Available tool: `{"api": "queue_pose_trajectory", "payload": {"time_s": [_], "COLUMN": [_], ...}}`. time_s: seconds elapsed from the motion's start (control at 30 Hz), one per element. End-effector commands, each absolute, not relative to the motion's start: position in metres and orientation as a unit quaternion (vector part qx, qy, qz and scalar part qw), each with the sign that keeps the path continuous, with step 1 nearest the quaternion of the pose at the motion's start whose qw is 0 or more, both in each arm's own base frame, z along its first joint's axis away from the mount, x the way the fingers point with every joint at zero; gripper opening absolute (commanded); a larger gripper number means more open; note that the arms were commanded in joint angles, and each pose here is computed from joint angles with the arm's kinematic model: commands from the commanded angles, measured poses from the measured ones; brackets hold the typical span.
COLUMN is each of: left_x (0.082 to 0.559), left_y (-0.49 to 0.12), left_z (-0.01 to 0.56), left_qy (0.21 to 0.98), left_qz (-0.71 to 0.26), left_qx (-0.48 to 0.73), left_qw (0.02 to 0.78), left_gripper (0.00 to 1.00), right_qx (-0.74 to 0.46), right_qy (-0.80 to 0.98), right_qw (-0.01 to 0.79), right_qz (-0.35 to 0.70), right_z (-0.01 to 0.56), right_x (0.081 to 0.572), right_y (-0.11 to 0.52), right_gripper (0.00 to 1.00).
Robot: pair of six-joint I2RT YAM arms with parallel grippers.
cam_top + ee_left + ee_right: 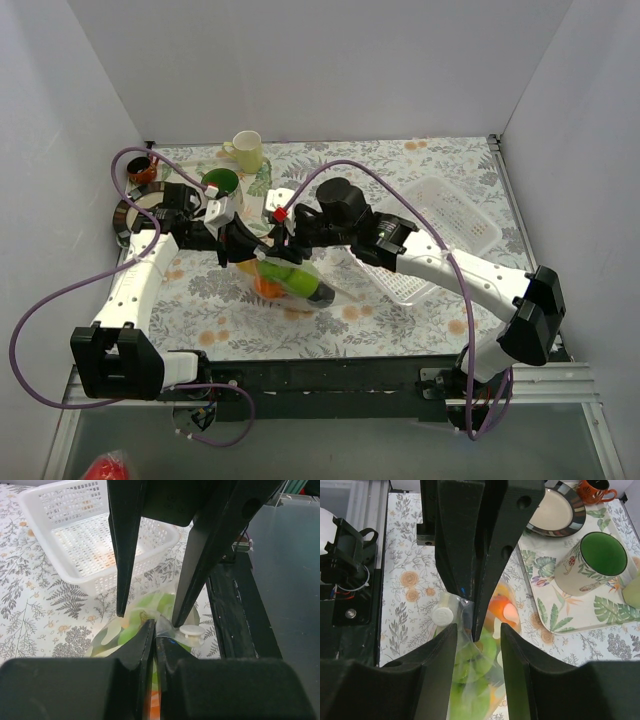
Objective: Open the zip-top bag and remove the fake food
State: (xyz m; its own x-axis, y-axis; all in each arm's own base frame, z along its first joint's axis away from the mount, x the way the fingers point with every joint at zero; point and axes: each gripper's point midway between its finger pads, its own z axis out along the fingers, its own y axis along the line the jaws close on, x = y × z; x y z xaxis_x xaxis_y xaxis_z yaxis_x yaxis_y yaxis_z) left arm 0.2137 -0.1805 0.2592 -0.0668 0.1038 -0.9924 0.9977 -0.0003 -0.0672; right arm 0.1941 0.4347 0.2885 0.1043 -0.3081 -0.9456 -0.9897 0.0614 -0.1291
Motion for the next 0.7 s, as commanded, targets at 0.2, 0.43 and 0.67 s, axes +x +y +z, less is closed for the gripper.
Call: {"api": "queue_pose_trajectory", "payload": {"time_s": [0.2,0.43,0.67], "left_x": [0.196,0.198,0.197], "left_y": [-0.190,-0.190,-0.190], "left_z": [0.301,0.301,0.304], "left_qy": [0.453,0.452,0.451], "left_qz": [-0.527,-0.525,-0.522], "left_qx": [0.512,0.515,0.518], "left_qw": [0.505,0.505,0.507], "left_gripper": [0.03,0.03,0.03], "right_qx": [-0.585,-0.565,-0.540], "right_qy": [0.524,0.539,0.552], "right_qw": [0.516,0.576,0.611], "right_qz": [0.341,0.244,0.176], "right_z": [0.328,0.317,0.307], "right_x": [0.178,0.181,0.195], "right_y": [0.420,0.426,0.431], "right_gripper": [0.51,0.59,0.59]}}
